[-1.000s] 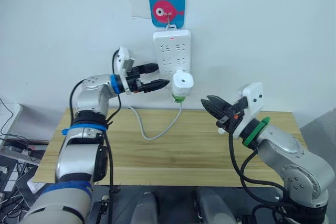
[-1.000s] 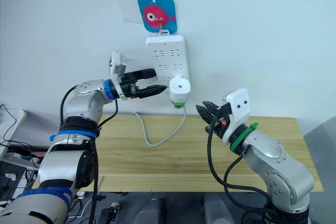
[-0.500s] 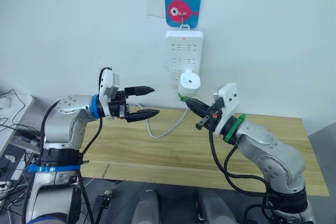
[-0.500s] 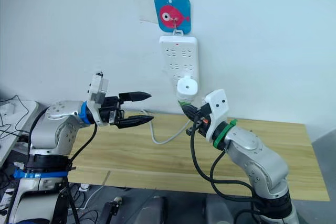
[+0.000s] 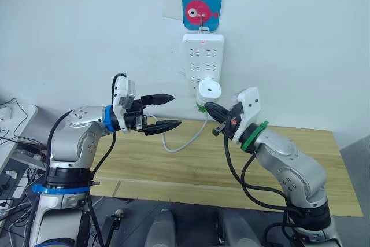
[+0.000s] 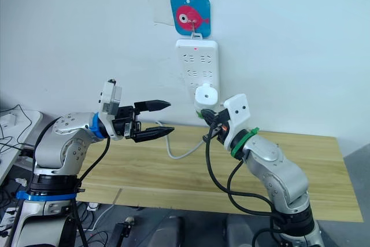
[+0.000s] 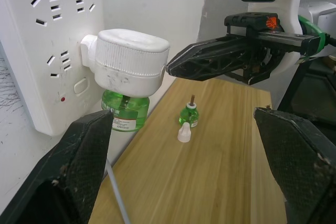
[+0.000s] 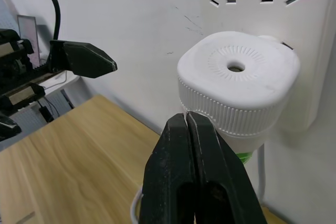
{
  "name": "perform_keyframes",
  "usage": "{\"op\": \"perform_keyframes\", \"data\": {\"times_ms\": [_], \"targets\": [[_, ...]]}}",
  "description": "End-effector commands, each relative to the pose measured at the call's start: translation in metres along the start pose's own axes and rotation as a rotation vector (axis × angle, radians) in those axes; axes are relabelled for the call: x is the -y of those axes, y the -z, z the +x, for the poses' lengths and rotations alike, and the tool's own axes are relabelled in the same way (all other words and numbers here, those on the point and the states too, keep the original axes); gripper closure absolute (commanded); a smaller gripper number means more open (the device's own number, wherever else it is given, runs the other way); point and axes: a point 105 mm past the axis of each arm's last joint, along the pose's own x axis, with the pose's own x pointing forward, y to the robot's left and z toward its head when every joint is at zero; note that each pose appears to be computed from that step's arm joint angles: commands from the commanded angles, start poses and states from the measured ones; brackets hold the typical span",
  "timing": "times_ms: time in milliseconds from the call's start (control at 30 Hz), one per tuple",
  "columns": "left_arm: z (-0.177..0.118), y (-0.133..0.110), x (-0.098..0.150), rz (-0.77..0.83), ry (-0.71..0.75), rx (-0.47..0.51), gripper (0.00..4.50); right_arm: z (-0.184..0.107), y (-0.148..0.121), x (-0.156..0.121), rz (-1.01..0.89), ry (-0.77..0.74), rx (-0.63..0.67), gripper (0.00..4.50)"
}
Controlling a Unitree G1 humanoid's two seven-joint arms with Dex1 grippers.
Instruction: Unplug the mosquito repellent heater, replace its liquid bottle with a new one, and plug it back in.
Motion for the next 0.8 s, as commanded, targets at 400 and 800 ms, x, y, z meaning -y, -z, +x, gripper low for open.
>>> {"op": "perform_keyframes", "data": {"times_ms": [400, 800], "targets": [[0.0027, -0.0077, 0.0002, 0.018, 0.019, 0.017, 0.0, 0.0007, -0.0042, 0.0012, -0.036, 0.033, 0.024, 4.46], [0.0038, -0.0078, 0.0002, 0.018, 0.016, 0.014, 0.0, 0.0012, -0.0038, 0.0037, -0.031, 0.04, 0.025, 4.46]]}}
